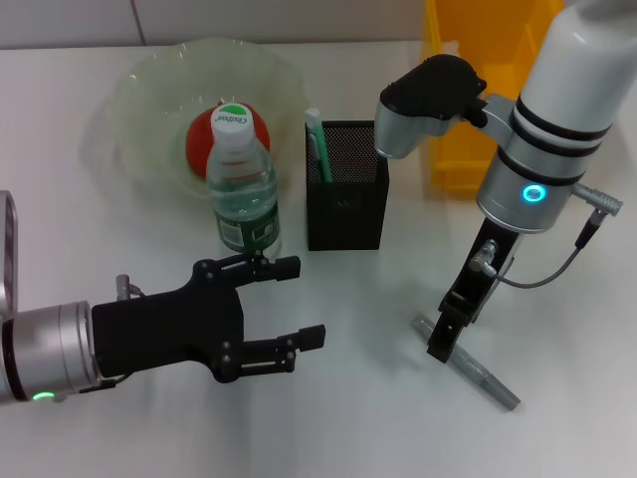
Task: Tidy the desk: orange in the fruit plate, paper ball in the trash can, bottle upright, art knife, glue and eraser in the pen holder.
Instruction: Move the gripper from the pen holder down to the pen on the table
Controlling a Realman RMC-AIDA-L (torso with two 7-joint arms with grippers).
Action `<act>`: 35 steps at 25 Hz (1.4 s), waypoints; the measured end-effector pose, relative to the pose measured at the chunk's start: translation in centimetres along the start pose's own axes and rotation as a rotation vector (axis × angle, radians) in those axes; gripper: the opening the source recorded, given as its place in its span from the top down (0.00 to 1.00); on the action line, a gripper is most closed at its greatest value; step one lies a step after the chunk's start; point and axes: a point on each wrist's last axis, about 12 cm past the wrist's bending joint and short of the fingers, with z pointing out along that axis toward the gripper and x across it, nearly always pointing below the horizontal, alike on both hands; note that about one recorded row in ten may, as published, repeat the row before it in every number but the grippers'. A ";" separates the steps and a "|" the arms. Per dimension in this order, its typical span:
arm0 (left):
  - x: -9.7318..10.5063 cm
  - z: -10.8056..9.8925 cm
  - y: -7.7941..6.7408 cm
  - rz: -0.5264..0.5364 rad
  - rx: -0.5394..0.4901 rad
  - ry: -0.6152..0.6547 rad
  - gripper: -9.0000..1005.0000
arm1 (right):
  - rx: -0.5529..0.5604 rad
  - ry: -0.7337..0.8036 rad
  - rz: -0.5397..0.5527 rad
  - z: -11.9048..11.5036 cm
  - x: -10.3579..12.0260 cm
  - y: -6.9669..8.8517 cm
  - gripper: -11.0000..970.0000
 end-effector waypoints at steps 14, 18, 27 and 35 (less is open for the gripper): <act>-0.1 0.0 0.1 0.001 -0.006 -0.006 0.21 | -0.011 0.019 -0.054 0.8 -0.4 1.1 0.44; 0.0 0.0 0.1 -0.001 -0.007 -0.006 0.21 | 0.000 0.028 -0.050 1.0 -0.4 1.1 0.44; 0.0 -0.1 0.0 -0.004 -0.009 -0.006 0.21 | 0.003 0.030 -0.045 1.1 -0.4 1.1 0.46; 0.0 -0.1 0.0 -0.004 -0.010 -0.006 0.21 | 0.006 0.021 -0.044 1.1 -0.5 1.1 0.56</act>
